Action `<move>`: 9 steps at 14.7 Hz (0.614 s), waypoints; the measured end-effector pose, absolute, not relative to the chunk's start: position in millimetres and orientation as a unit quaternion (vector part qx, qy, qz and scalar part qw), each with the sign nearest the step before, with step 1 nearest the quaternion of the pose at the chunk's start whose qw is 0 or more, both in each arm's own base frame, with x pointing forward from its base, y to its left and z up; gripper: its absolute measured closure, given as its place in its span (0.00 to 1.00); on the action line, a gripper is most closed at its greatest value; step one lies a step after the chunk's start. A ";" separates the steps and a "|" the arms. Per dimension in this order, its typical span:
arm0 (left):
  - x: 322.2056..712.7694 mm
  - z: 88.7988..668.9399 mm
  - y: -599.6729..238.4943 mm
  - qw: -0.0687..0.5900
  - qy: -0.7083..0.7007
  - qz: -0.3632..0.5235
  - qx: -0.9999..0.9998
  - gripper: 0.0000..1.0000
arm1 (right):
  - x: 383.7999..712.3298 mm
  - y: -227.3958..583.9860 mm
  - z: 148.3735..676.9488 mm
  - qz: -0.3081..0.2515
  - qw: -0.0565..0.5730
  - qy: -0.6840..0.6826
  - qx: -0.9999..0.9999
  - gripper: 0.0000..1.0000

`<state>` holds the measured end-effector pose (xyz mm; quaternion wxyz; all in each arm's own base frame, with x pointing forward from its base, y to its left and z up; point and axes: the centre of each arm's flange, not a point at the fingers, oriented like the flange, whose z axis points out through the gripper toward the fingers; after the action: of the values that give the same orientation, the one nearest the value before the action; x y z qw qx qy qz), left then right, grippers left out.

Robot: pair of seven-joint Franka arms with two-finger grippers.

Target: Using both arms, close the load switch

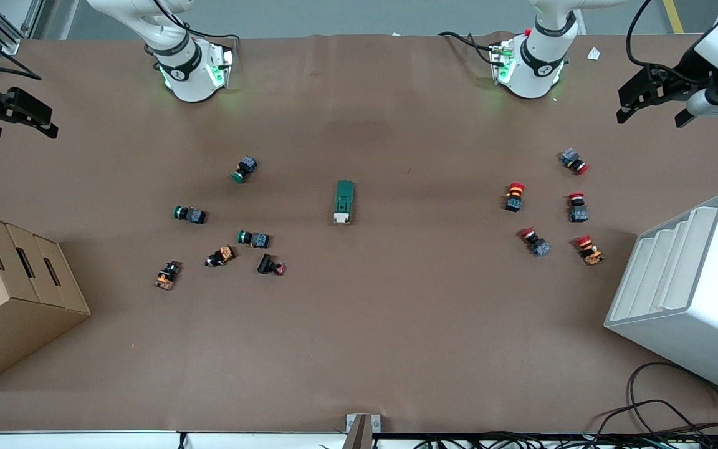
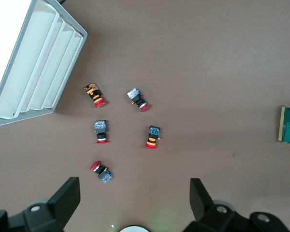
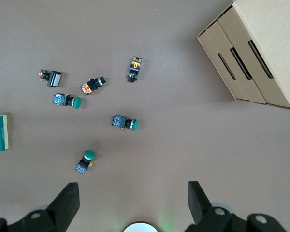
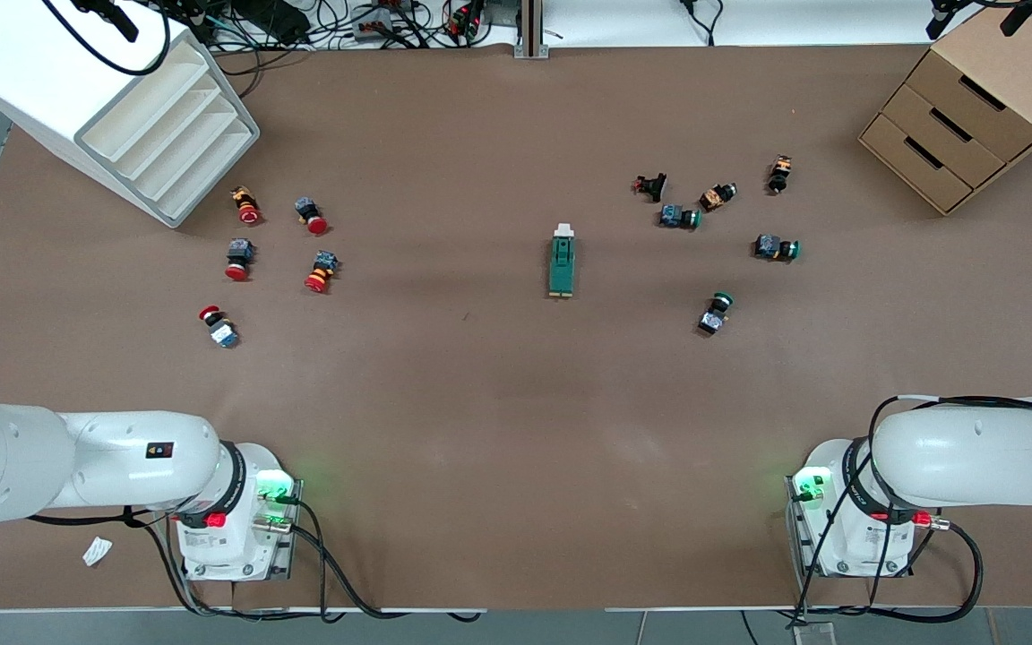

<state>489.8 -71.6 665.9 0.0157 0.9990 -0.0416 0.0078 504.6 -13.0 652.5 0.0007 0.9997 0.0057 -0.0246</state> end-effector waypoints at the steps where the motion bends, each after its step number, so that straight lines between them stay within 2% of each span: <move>1: 489.3 665.9 -76.7 0.015 -0.046 0.008 0.999 0.00 | 505.2 -13.0 652.5 -0.023 0.001 0.006 1.000 0.00; 9: 494.4 659.6 -87.1 -0.011 -0.059 0.010 0.998 0.00 | 508.0 -9.9 652.9 -0.012 -0.017 0.007 1.000 0.00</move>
<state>494.4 -87.1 659.6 -0.0109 0.9982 -0.0587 0.0101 508.0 -9.9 652.9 -0.0169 0.9998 0.0070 -0.0116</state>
